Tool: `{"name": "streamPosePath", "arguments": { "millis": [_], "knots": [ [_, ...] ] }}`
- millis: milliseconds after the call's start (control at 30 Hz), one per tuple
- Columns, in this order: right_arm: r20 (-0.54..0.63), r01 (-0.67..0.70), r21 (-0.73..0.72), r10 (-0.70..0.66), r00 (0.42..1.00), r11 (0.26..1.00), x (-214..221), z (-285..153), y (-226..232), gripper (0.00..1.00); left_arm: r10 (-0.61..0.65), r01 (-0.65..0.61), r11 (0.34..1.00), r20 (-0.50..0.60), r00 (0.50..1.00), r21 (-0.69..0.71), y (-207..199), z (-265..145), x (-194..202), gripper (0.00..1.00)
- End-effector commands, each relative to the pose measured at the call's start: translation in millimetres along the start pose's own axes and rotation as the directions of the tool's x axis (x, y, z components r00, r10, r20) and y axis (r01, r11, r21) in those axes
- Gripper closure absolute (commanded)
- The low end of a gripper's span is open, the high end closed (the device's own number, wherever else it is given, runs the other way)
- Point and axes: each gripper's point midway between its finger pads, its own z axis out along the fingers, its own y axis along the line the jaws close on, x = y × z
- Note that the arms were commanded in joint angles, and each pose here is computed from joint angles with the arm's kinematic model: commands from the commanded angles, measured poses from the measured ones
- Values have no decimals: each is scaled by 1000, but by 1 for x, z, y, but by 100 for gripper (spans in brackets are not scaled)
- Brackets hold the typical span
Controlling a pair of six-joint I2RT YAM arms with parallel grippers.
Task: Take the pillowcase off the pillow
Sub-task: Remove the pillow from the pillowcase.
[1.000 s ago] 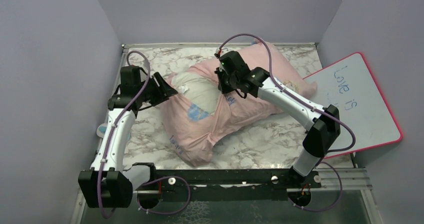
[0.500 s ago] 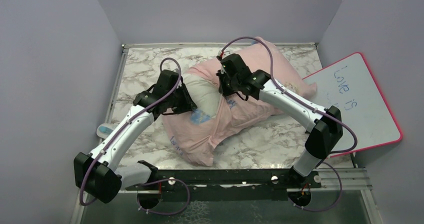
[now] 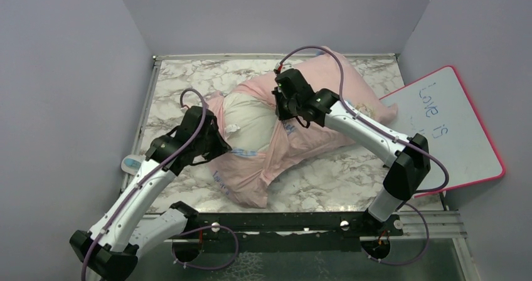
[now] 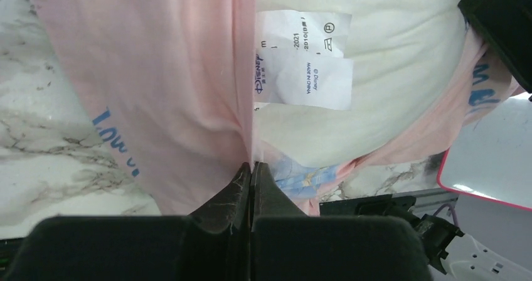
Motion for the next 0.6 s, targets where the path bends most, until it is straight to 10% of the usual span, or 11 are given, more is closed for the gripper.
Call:
{"name": "streamPosePath", "arguments": {
  "millis": [0, 400, 567],
  "knots": [
    [-67, 15, 136, -6, 998, 991, 17, 9, -29, 99, -77, 69, 972, -28, 997, -223, 65, -26, 34, 100],
    [-22, 44, -106, -46, 999, 993, 2, -14, 9, 98, -184, 149, 963, -143, 972, -226, 84, 31, 80, 100],
    [62, 149, -381, -135, 989, 912, -14, -56, 56, 80, -171, 149, 973, -114, 979, -178, 73, 49, 70, 100]
  ]
}}
